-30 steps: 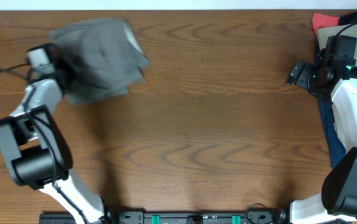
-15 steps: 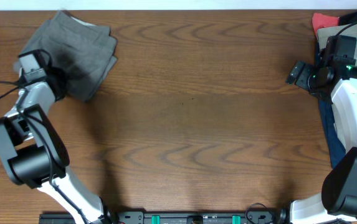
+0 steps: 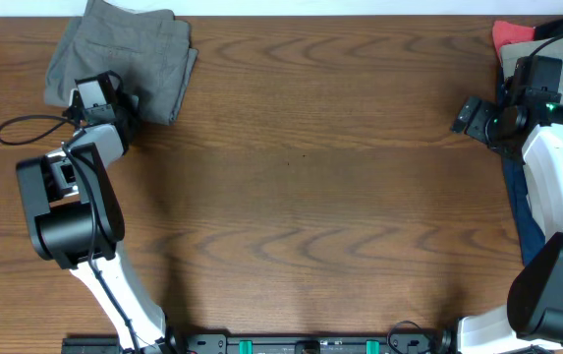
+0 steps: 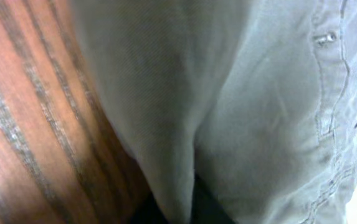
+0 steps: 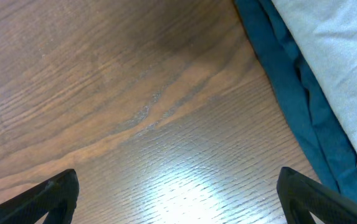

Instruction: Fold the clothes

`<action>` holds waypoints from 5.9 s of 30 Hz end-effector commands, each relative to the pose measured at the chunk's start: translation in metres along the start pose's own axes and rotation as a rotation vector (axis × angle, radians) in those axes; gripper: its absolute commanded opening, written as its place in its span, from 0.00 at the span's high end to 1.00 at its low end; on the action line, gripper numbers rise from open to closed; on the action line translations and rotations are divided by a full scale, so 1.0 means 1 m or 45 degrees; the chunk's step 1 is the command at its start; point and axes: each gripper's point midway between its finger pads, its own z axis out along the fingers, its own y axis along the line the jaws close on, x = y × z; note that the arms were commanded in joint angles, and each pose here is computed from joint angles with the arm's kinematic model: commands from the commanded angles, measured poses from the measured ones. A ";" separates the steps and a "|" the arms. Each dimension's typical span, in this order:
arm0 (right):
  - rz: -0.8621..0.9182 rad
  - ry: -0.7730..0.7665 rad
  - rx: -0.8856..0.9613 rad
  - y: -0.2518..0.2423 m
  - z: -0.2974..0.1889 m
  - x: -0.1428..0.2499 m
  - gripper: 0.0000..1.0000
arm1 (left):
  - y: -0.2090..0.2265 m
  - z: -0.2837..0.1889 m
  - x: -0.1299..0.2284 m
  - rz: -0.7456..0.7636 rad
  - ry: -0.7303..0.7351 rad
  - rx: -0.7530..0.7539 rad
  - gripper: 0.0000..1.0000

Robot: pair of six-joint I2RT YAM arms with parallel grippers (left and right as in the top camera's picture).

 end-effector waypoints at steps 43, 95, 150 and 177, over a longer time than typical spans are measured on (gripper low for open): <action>-0.011 -0.027 0.005 0.001 -0.004 -0.007 0.01 | 0.064 -0.417 0.104 0.862 0.546 -0.206 0.02; -0.011 -0.027 0.005 0.001 -0.004 -0.007 0.01 | 0.072 -0.308 0.138 1.261 -0.392 0.847 0.02; -0.155 -0.941 -0.401 0.026 -0.312 0.020 0.01 | 0.072 -0.308 0.138 1.261 -0.392 0.848 0.02; -0.359 -1.305 -0.806 0.037 -0.175 0.133 0.01 | 0.072 -0.308 0.138 1.261 -0.392 0.848 0.02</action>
